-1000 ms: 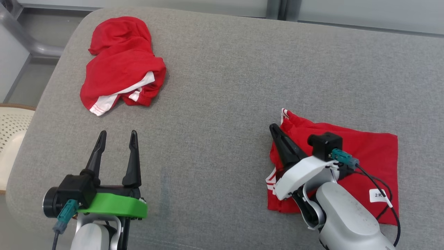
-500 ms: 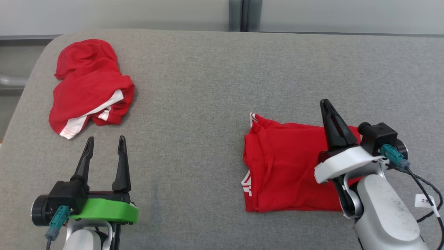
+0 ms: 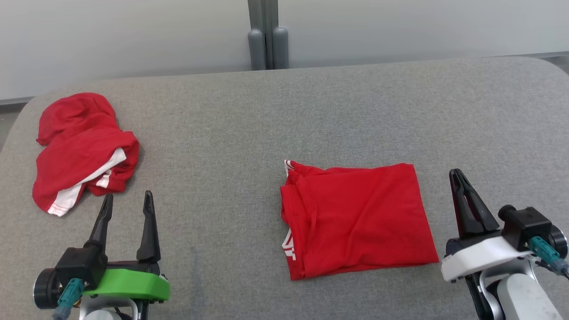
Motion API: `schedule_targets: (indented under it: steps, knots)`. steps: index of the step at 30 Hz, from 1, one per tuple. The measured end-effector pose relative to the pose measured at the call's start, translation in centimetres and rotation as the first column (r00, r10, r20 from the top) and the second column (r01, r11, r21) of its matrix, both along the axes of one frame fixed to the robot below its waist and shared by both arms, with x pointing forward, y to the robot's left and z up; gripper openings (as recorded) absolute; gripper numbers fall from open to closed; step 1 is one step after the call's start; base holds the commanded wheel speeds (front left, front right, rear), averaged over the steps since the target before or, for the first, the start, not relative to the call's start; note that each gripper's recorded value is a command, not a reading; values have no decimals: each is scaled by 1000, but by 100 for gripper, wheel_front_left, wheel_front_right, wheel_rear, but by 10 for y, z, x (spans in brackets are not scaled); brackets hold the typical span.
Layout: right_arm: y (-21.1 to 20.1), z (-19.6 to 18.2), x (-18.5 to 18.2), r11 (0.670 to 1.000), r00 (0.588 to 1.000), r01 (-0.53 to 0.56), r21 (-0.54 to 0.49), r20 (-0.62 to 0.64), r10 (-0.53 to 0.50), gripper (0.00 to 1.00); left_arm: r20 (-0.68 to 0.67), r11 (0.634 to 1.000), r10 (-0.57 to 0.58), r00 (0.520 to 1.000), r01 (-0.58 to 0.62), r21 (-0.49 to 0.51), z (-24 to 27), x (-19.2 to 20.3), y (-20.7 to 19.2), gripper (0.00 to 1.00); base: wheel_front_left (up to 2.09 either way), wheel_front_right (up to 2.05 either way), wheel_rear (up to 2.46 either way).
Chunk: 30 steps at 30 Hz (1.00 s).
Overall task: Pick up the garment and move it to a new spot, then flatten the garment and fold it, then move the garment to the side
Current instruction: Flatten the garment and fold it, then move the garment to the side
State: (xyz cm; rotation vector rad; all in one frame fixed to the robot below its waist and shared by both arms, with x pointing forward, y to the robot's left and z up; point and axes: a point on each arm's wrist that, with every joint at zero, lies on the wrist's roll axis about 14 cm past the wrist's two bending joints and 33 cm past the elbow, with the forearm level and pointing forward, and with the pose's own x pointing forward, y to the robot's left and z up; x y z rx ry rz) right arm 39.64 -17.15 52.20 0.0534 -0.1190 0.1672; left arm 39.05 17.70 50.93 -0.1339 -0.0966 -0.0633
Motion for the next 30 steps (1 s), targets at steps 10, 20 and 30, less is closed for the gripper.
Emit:
schedule_targets:
  steps: [10, 20, 30]
  knots:
    - [-27, 5, -39, 996, 996, 87, 15, 18, -88, 100, 16, 1000, -19, 1000, 19, 17, 6, -13, -6, 100, 0, 0, 0]
    - [-26, 8, -49, 995, 995, 99, 28, 29, -100, 100, 23, 999, -18, 1000, 17, 44, 8, -23, -4, 100, 0, 0, 0]
    - [-19, 6, -50, 996, 996, 87, 35, 22, -88, 100, 14, 998, -9, 1000, 8, 55, 5, -30, 4, 100, 0, 0, 0]
